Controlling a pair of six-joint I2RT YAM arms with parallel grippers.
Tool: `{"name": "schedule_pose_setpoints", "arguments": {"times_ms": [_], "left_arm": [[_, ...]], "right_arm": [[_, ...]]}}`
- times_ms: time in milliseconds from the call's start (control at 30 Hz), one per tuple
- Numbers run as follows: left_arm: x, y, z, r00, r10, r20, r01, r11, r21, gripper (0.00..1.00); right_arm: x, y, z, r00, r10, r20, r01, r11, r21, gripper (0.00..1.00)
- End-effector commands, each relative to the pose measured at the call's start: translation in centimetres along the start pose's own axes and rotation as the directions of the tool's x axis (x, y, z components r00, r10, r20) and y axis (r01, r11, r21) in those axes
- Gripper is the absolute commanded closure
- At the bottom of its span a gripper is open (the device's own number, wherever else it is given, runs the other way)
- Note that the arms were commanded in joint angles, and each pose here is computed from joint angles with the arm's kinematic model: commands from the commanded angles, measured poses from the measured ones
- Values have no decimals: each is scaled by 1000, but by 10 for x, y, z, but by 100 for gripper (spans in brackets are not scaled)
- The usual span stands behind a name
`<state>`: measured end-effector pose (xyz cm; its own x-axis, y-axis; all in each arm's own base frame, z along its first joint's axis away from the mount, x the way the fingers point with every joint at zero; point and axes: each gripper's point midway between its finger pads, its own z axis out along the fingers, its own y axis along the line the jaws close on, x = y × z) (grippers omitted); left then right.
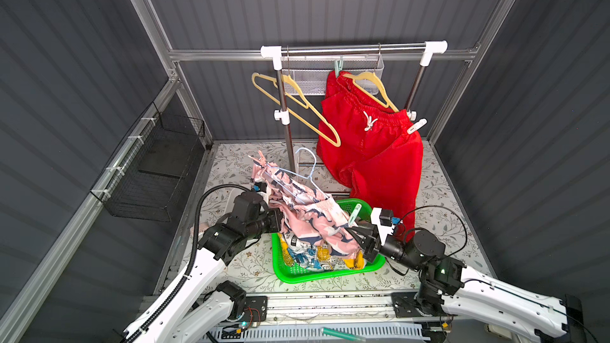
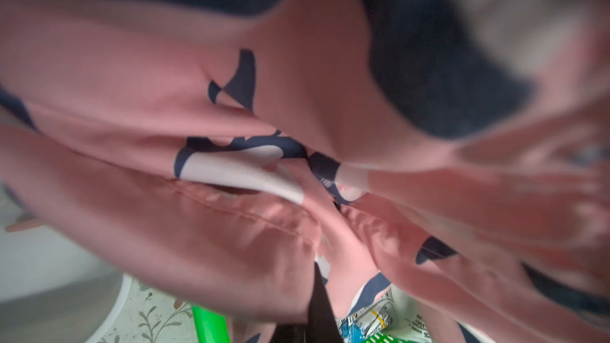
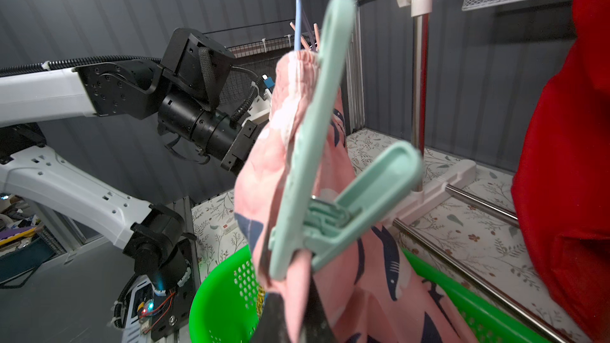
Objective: Remove the clothespins securing shorts to the hanger
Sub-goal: Adjust the shorts in the basket, then remove the clothespin from the hanger.
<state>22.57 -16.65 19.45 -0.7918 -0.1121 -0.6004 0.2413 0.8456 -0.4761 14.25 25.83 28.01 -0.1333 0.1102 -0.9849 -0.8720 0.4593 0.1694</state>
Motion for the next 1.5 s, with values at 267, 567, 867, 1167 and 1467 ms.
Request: {"name": "schedule_pose_setpoints", "arguments": {"times_ms": [267, 567, 867, 1167, 1467], "left_arm": [[19, -11, 15, 997, -25, -76, 32, 995, 95, 63], [23, 8, -24, 994, -57, -89, 52, 997, -60, 33], [-11, 0, -70, 993, -117, 15, 118, 986, -121, 27], [-72, -15, -97, 971, -180, 157, 206, 964, -166, 24], [-102, -10, -79, 952, -277, 132, 306, 893, -331, 21]], "right_arm": [[58, 0, -13, 980, 57, -193, -56, 998, 15, 100], [52, -3, -22, 990, -18, -137, 22, 999, 23, 100], [52, -5, -34, 995, -67, -79, 69, 997, 22, 100], [60, -11, -37, 989, -137, -57, 140, 989, 40, 100], [63, -15, -39, 978, -205, -49, 208, 976, 63, 100]]}}
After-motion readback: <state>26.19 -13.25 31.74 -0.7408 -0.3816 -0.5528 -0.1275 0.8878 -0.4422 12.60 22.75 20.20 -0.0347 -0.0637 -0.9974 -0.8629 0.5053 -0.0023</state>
